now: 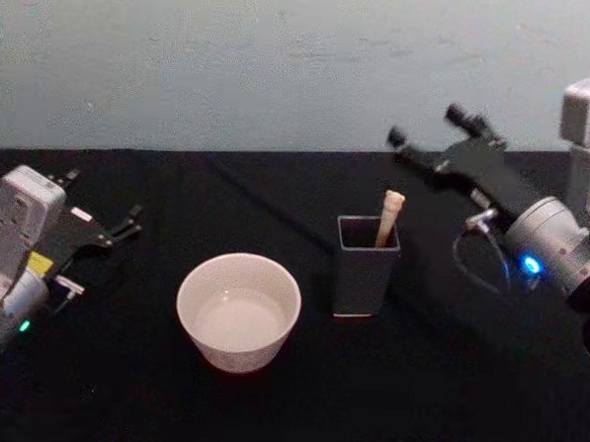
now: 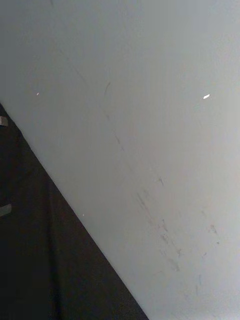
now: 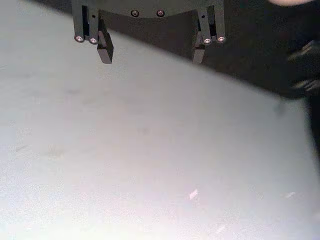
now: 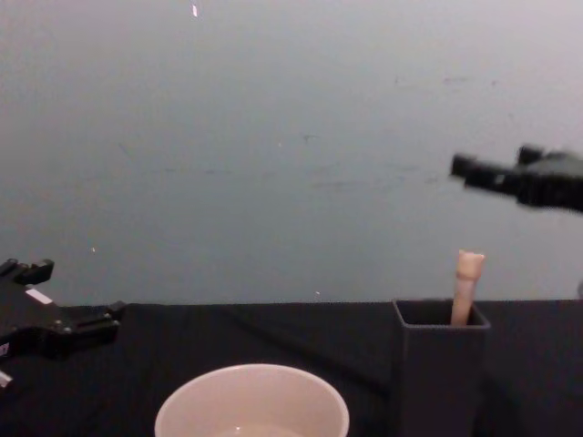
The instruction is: Pick up the stirring spoon with one hand, stir inside the cup, then place it back in its original position.
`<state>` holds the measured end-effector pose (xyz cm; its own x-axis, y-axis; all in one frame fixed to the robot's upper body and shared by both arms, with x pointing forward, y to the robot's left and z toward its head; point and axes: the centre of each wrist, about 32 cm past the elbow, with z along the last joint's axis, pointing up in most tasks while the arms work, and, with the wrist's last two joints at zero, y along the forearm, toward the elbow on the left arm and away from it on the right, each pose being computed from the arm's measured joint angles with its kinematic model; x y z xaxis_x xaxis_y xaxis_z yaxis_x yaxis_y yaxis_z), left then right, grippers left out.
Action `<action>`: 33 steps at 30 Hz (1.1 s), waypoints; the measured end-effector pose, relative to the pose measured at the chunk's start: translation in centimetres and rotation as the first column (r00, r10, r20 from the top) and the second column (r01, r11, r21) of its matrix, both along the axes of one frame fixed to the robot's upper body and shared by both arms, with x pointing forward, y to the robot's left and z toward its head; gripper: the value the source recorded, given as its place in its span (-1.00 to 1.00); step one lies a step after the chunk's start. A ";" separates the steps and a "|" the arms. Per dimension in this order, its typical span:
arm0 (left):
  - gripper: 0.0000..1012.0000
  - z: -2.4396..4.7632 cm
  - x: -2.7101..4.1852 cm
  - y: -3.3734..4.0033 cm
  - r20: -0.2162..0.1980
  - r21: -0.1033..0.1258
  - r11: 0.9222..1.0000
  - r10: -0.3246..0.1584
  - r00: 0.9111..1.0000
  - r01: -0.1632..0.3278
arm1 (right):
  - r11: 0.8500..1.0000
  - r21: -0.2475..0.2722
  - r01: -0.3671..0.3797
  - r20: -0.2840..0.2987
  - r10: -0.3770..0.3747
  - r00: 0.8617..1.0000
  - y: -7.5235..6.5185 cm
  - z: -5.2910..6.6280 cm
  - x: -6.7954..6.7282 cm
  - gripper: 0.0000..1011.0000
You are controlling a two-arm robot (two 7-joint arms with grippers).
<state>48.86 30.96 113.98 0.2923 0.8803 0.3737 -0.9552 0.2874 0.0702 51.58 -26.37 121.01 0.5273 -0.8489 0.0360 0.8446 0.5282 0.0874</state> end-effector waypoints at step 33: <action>0.98 0.00 0.00 0.00 0.000 0.000 1.000 0.000 1.000 0.000 | 0.912 -0.201 0.358 0.046 -0.356 0.933 -3.3 -6.2 -0.8 0.98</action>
<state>48.86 30.97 113.98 0.2923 0.8803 0.3737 -0.9553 0.2873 0.0703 50.80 -29.70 114.80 0.1896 -0.9545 0.2300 0.9798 0.1992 0.0188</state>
